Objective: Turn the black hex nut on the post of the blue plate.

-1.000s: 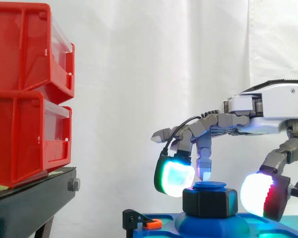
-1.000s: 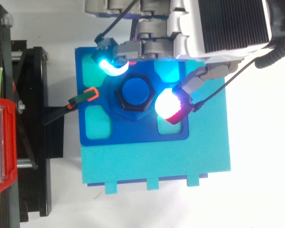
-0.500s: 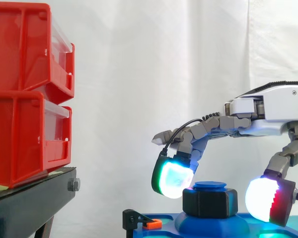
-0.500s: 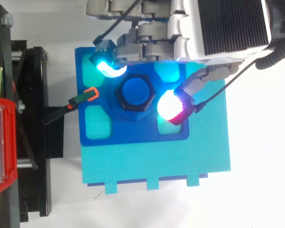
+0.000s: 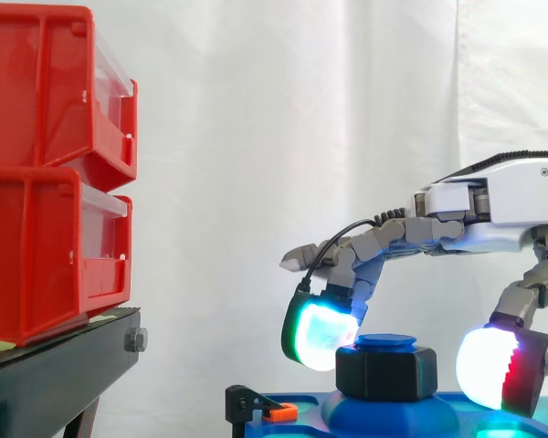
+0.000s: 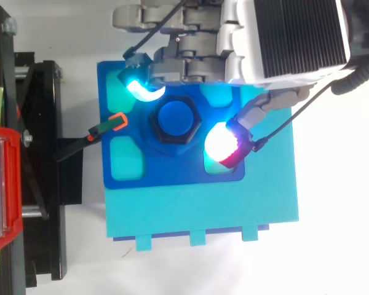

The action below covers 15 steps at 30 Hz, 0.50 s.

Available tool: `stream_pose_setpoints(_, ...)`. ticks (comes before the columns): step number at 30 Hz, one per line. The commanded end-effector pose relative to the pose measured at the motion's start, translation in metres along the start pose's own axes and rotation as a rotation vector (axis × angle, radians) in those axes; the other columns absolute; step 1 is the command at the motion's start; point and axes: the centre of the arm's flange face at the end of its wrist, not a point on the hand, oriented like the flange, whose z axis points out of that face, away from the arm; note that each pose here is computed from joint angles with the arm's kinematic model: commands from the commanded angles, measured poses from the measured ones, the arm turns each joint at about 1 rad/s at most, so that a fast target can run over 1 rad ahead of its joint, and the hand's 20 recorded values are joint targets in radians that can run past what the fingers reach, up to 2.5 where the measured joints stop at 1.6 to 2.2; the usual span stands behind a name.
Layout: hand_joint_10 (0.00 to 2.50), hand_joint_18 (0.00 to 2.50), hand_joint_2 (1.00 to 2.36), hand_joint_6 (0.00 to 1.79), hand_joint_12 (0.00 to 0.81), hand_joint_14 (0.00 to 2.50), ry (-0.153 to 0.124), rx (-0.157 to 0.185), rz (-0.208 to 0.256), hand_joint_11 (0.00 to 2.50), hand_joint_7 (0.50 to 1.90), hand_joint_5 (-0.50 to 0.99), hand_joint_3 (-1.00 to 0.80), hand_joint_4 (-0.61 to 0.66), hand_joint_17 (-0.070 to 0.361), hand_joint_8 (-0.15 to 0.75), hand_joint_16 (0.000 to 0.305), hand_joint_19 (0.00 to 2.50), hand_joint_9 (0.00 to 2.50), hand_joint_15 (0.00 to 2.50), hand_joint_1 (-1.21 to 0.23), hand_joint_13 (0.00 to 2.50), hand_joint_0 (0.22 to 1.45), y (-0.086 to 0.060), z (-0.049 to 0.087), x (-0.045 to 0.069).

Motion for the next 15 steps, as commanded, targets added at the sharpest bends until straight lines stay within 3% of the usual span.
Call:
stream_pose_setpoints(1,1.15,0.07,1.0,0.5,0.258,0.0,0.004,-0.001,0.001,0.0,0.86,-0.23,-0.5,0.4,0.104,0.199,0.046,0.17,0.0,0.16,-0.57,0.04,0.31,0.0008,0.0,0.0005)
stream_pose_setpoints(15,1.34,0.07,1.0,0.5,0.256,0.0,0.017,0.002,0.005,0.0,0.89,-0.2,-0.5,0.47,0.103,0.205,0.046,0.17,0.01,0.16,-0.54,0.04,0.32,-0.0003,-0.004,-0.0029)
